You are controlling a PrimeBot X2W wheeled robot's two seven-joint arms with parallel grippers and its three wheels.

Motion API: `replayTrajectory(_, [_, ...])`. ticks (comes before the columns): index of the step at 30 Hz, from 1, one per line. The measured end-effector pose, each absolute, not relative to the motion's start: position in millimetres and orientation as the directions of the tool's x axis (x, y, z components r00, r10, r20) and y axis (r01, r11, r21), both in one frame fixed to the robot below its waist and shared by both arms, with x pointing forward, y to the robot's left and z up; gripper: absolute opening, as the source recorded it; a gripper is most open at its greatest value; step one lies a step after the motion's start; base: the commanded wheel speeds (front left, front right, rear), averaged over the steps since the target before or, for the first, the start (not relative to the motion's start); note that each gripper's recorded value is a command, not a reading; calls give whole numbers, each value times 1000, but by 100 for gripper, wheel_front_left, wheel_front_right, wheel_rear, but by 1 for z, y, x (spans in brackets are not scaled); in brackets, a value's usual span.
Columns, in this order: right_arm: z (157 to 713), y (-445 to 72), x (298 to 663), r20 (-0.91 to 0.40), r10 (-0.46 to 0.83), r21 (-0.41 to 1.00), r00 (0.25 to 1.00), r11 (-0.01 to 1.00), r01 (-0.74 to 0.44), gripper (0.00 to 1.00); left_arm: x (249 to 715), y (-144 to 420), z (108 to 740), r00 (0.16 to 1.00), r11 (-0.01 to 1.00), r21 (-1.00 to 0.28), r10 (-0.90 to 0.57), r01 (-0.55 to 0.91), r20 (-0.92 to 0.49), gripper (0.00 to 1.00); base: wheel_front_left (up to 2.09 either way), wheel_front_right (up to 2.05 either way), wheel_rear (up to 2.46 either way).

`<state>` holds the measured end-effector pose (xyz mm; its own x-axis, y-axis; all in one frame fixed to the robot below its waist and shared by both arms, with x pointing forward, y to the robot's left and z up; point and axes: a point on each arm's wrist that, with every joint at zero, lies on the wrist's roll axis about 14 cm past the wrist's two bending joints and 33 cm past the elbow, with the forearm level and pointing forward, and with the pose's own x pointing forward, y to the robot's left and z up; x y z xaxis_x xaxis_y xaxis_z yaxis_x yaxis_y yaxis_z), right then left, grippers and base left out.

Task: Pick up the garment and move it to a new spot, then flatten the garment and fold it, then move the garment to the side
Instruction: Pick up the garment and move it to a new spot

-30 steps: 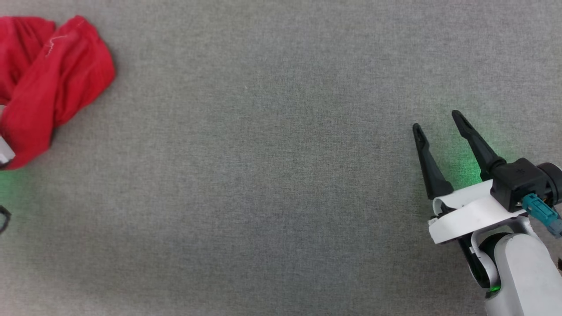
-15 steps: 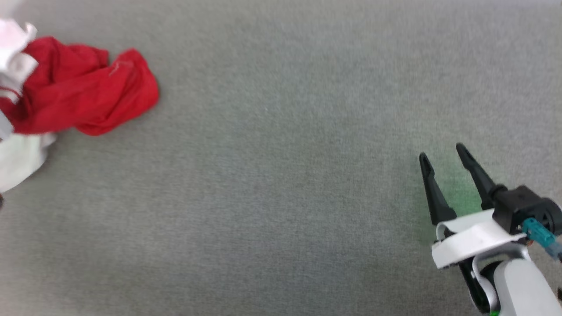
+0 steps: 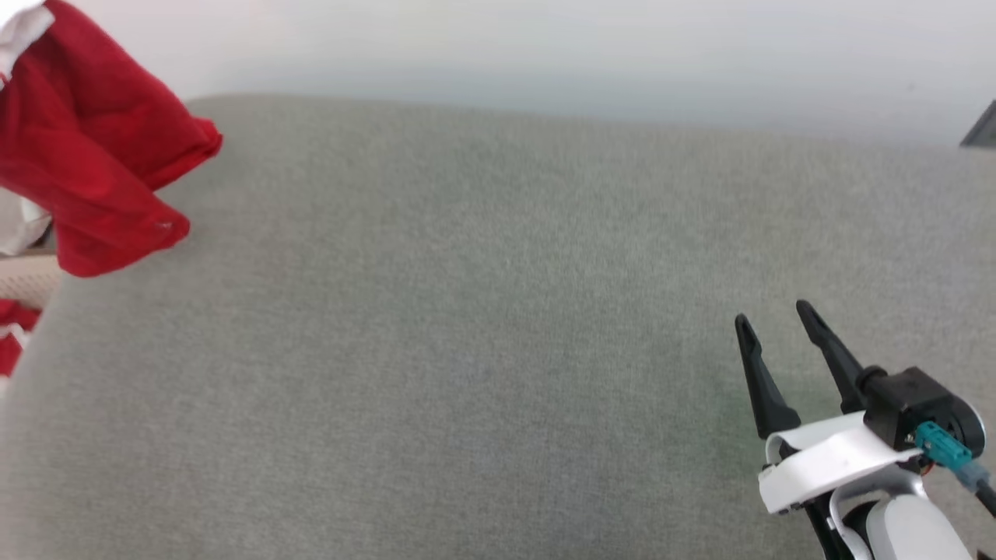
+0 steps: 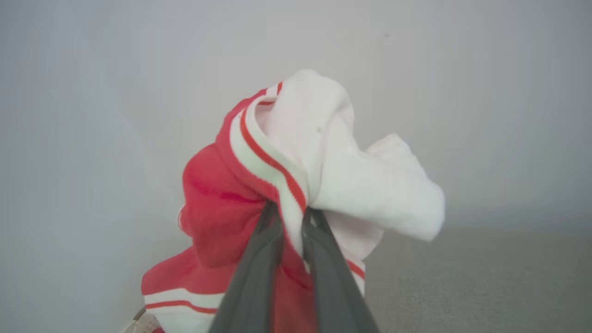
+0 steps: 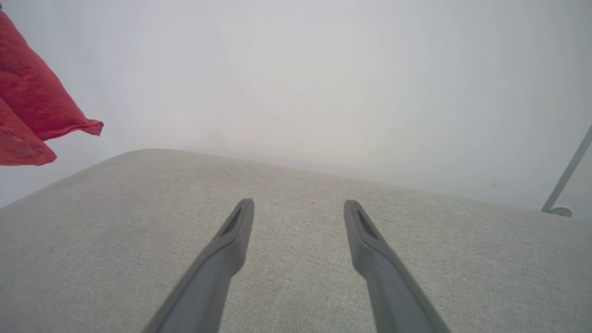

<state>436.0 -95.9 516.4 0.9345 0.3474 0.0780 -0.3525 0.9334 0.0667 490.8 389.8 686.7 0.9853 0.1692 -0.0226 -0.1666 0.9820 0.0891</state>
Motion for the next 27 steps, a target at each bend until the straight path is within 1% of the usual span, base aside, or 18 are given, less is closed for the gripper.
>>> replayTrajectory(6, [541, -102, 427, 138, 327, 58, 935, 940, -338, 100, 467, 365, 728, 993, 987, 113, 110, -113, 31, 0, 0, 0, 0])
replayTrajectory(11, [550, -120, 420, 164, 281, 55, 946, 955, -293, 100, 459, 327, 755, 997, 991, 130, 29, -37, 67, 0, 0, 0, 0])
replayTrajectory(20, [554, -175, 413, 182, 130, 49, 975, 989, -141, 100, 469, 223, 761, 978, 970, 146, -203, 193, 54, 0, 0, 0, 0])
replayTrajectory(27, [552, -223, 399, 183, -16, 50, 983, 999, 7, 100, 477, 132, 741, 914, 906, 134, -406, 402, 8, 0, 0, 0, 0])
